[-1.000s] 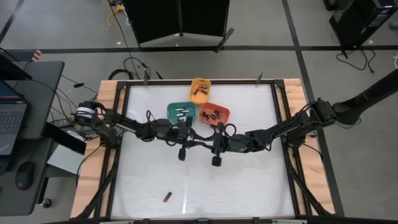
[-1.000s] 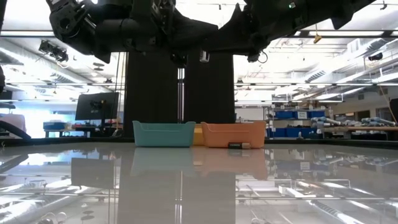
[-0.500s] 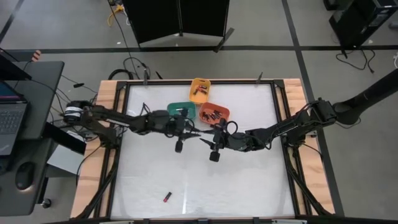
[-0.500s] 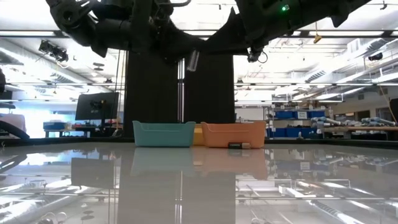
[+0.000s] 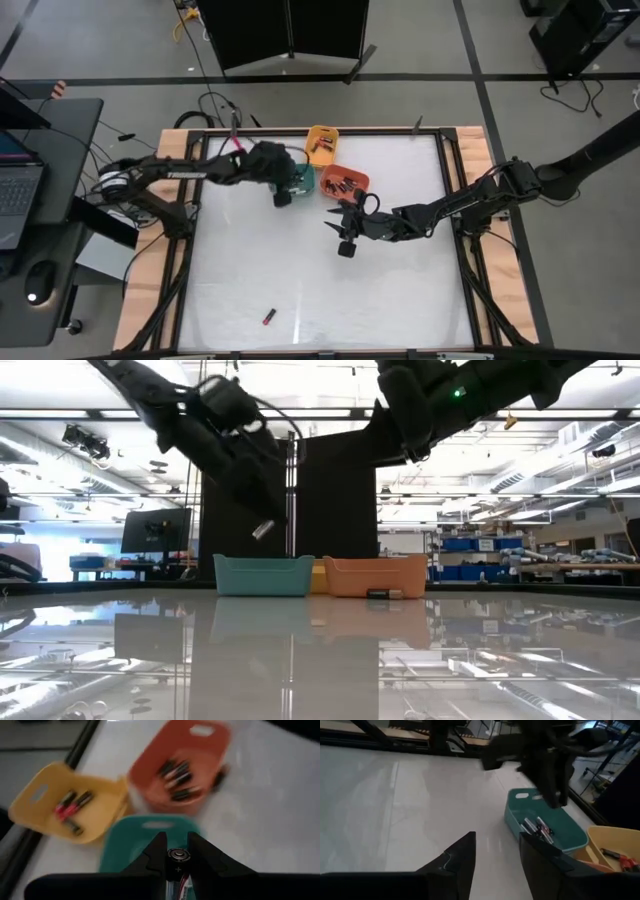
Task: Sort batteries
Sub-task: Put the silver battery into the green bin, then put the brown battery into the orange bin
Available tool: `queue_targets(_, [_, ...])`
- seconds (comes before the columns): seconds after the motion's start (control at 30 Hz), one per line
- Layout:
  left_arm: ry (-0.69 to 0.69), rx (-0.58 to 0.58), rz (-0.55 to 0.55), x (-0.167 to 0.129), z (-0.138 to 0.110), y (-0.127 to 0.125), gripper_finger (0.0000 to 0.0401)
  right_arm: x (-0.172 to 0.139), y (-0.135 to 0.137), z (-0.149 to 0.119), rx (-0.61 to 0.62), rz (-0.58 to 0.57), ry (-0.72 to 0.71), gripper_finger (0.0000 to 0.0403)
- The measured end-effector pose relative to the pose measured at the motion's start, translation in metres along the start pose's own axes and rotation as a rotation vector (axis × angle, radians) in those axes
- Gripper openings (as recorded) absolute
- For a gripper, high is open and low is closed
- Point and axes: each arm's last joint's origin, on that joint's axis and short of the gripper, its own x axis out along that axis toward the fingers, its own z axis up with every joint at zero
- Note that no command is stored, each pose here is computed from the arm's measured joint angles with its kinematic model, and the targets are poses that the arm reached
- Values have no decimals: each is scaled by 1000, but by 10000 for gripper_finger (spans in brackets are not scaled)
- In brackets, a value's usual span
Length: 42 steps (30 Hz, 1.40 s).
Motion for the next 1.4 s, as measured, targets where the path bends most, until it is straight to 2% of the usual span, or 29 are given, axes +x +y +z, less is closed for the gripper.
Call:
queue_targets(0.13, [116,-6,20,9,-5,23,58,1,-1,-3,-3,-2,21,158])
queue_targets(0.33, [236,-32,3,36,-22,41,58,1,-1,-4,-11,-2,34,156])
queue_targets(0.57, [305,-46,-31,55,-32,42,58,1,-1,-5,-17,2,45,155])
queue_targets(0.83, [336,-70,-30,58,-35,39,60,1,-1,-6,-17,2,45,154])
queue_targets(1.07, [329,-44,-18,58,-30,31,137,1,-1,-6,-15,1,46,154])
queue_targets(1.2, [298,-23,-23,54,-22,24,152,0,-1,-8,2,1,69,155])
queue_targets(1.4, [64,16,-41,36,-5,13,155,-13,-3,-10,24,4,150,154])
